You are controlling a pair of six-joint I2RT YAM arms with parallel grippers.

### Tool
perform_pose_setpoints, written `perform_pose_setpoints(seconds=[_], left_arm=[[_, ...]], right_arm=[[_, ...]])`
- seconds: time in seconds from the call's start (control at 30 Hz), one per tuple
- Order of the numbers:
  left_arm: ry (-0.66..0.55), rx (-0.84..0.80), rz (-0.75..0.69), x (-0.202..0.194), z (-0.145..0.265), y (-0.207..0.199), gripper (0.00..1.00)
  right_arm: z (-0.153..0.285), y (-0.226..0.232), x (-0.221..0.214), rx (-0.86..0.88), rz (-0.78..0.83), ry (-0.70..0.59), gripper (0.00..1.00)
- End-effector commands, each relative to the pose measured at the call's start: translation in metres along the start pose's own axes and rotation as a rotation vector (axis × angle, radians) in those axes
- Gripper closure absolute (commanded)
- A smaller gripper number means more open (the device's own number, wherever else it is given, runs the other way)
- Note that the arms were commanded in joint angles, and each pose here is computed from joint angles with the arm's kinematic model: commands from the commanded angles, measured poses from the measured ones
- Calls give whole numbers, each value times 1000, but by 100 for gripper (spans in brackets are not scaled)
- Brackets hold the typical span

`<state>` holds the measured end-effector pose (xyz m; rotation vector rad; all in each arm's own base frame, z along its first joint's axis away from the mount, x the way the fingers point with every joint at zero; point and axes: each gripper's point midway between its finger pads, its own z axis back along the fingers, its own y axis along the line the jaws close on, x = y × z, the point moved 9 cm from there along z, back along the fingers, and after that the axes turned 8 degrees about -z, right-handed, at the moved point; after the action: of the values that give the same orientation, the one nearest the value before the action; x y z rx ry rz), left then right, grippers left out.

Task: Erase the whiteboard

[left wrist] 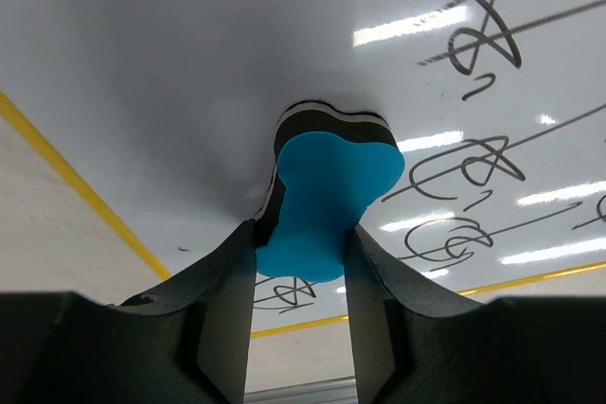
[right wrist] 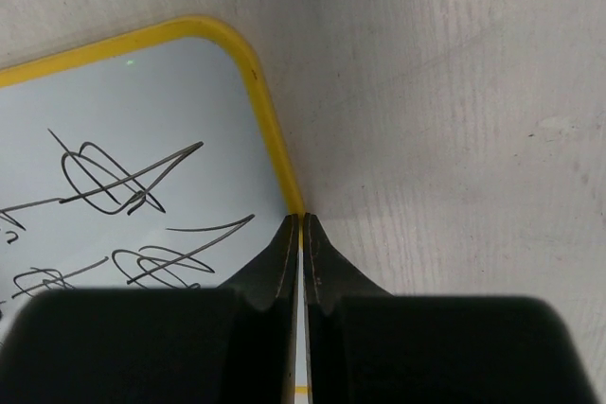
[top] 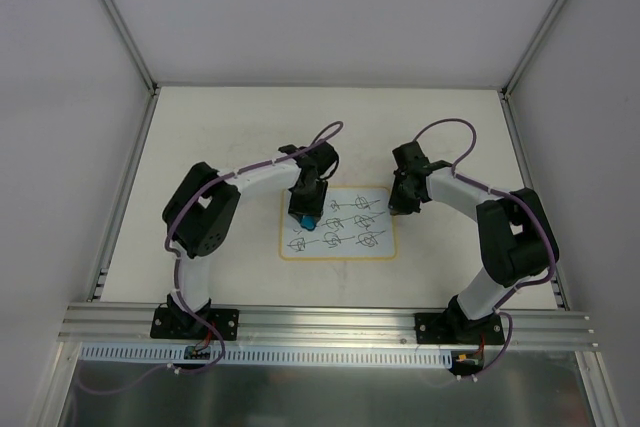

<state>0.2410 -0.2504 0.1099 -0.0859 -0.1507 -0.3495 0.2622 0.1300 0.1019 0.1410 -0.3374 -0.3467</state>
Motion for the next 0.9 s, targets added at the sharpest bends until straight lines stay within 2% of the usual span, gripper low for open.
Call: perform_pose_setpoints(seconds=[0.0, 0.27, 0.57, 0.73, 0.87], left_arm=[[-10, 49, 38, 24, -23, 27, 100], [-98, 68, 64, 67, -14, 55, 100], [-161, 131, 99, 42, 22, 70, 100], [-127, 166, 148, 33, 16, 92, 100], [-90, 157, 150, 29, 6, 93, 100]], right_arm=[[-1, -7, -6, -32, -30, 27, 100], [0, -5, -11, -15, -67, 48, 100], [-1, -5, -14, -4, -89, 50, 100], [-2, -4, -14, -3, -88, 51, 100], [-3, -3, -12, -1, -87, 47, 100]])
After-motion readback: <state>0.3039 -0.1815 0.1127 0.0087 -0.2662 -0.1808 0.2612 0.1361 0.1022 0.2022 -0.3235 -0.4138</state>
